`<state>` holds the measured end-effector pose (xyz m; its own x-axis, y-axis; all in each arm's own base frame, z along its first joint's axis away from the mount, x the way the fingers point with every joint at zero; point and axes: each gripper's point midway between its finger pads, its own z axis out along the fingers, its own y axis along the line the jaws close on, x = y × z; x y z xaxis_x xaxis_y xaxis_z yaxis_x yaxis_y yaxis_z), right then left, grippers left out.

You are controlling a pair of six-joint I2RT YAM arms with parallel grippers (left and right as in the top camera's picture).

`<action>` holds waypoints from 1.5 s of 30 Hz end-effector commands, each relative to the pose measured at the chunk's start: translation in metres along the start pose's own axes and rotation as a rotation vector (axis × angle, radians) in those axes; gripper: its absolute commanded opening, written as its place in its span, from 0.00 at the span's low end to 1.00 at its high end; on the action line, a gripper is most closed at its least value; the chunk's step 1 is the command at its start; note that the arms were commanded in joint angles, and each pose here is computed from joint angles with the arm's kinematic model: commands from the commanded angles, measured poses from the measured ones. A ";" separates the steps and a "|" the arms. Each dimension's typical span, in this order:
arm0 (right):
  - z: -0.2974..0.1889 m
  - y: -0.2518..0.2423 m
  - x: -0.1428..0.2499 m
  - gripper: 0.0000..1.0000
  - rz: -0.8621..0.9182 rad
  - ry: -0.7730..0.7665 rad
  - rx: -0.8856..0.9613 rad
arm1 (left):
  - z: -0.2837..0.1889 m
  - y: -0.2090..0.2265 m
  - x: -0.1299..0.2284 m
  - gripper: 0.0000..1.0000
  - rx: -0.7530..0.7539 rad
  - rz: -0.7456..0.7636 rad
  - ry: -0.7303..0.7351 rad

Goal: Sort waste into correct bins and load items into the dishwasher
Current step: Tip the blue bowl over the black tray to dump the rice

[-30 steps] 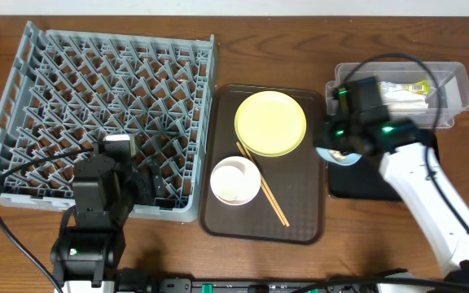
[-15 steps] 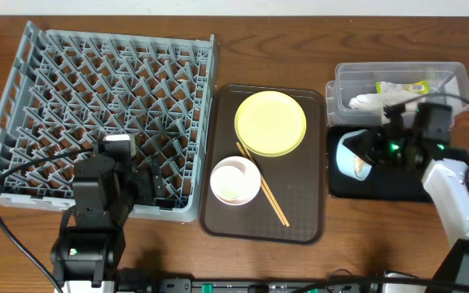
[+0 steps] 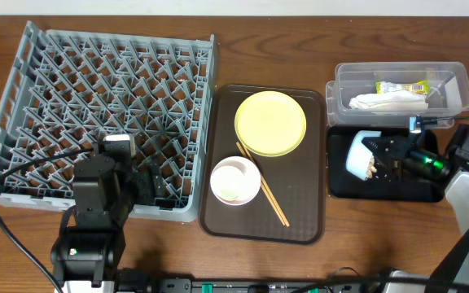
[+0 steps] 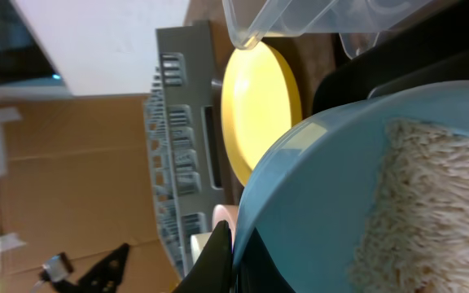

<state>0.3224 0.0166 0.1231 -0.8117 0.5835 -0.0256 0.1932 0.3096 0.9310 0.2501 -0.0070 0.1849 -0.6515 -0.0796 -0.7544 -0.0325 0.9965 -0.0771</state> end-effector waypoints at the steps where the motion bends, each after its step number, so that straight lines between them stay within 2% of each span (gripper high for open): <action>1: -0.004 0.010 0.001 0.01 0.081 0.052 -0.150 | -0.006 0.000 -0.010 0.88 0.001 -0.007 -0.027; 11: -0.014 -0.003 -0.012 0.01 0.200 0.090 -0.349 | -0.006 0.000 -0.010 0.88 0.001 -0.007 -0.027; 22: -0.060 -0.026 -0.049 0.01 0.259 -0.080 -0.373 | -0.006 0.000 -0.010 0.88 0.001 -0.007 -0.027; 27: -0.069 -0.027 -0.060 0.01 0.269 -0.106 -0.376 | -0.006 0.000 -0.010 0.88 0.001 -0.007 -0.027; 45: 0.005 0.000 -0.022 0.01 0.154 0.107 -0.298 | -0.006 0.000 -0.010 0.88 0.001 -0.007 -0.027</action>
<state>0.3427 -0.0070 0.1148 -0.8143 0.5553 0.1689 0.1824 -0.0314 0.9827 0.2502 -0.0070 0.1850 -0.6512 -0.0796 -0.7547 -0.0325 0.9965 -0.0771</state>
